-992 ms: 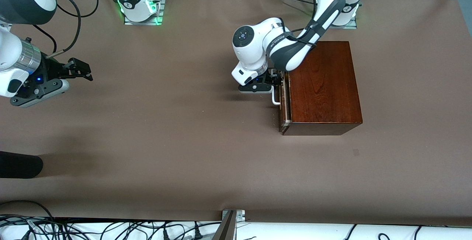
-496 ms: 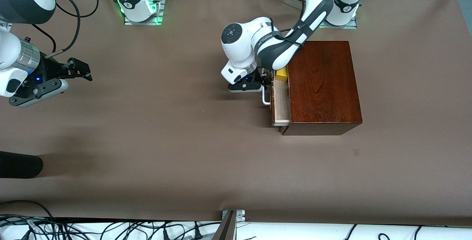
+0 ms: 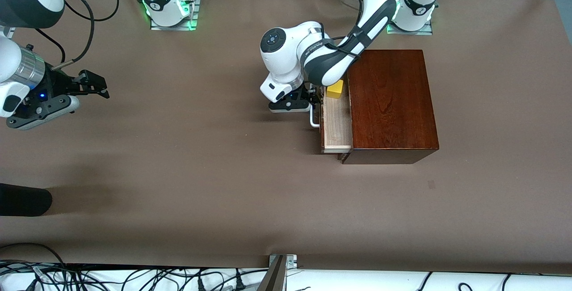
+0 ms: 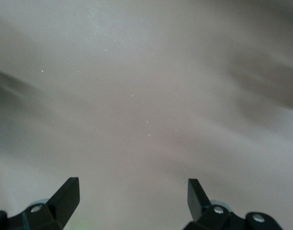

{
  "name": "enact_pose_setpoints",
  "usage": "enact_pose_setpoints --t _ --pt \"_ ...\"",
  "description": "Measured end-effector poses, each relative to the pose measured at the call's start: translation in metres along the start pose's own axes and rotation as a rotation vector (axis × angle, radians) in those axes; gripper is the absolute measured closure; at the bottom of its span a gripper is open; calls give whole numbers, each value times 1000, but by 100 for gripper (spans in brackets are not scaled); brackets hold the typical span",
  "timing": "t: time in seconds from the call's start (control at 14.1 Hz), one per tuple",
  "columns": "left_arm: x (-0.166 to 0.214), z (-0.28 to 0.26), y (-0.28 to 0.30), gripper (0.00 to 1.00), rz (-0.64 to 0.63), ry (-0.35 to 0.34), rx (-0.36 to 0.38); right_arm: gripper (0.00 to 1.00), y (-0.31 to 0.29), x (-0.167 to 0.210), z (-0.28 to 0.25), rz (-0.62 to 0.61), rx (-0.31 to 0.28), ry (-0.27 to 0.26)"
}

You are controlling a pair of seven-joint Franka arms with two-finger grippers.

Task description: Open drawer, take yellow block, close drawer

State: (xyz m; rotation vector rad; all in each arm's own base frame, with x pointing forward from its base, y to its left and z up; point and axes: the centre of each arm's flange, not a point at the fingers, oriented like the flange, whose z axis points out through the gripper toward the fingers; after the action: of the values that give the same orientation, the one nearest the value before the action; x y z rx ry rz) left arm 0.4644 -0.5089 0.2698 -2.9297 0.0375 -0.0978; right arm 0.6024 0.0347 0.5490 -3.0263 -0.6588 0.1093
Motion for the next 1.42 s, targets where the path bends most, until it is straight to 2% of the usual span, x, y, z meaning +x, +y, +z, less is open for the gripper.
enact_pose_setpoints --t 0.21,0.5,0.78,0.92,1.13,1.28,1.42 --pt "-1 -3 1 0 0 -4 12 0 1 0 -1 2 -1 2" --pt "-13 -19 5 0 14 -37 85 0 -1 0 -1 3 0 2" --pt "-9 -59 -5 0 37 -52 153 0 -6 2 -3 154 -1 6" --pt "2 -99 -20 0 65 -43 166 0 -9 3 -7 200 -2 13" --pt "10 -179 -60 0 121 -35 131 0 -9 2 -9 215 -3 17" --pt "19 -215 -108 0 141 -78 120 0 -9 2 -9 217 -3 17" --pt "45 -232 -169 0 171 -136 82 0 -22 7 -9 193 2 17"
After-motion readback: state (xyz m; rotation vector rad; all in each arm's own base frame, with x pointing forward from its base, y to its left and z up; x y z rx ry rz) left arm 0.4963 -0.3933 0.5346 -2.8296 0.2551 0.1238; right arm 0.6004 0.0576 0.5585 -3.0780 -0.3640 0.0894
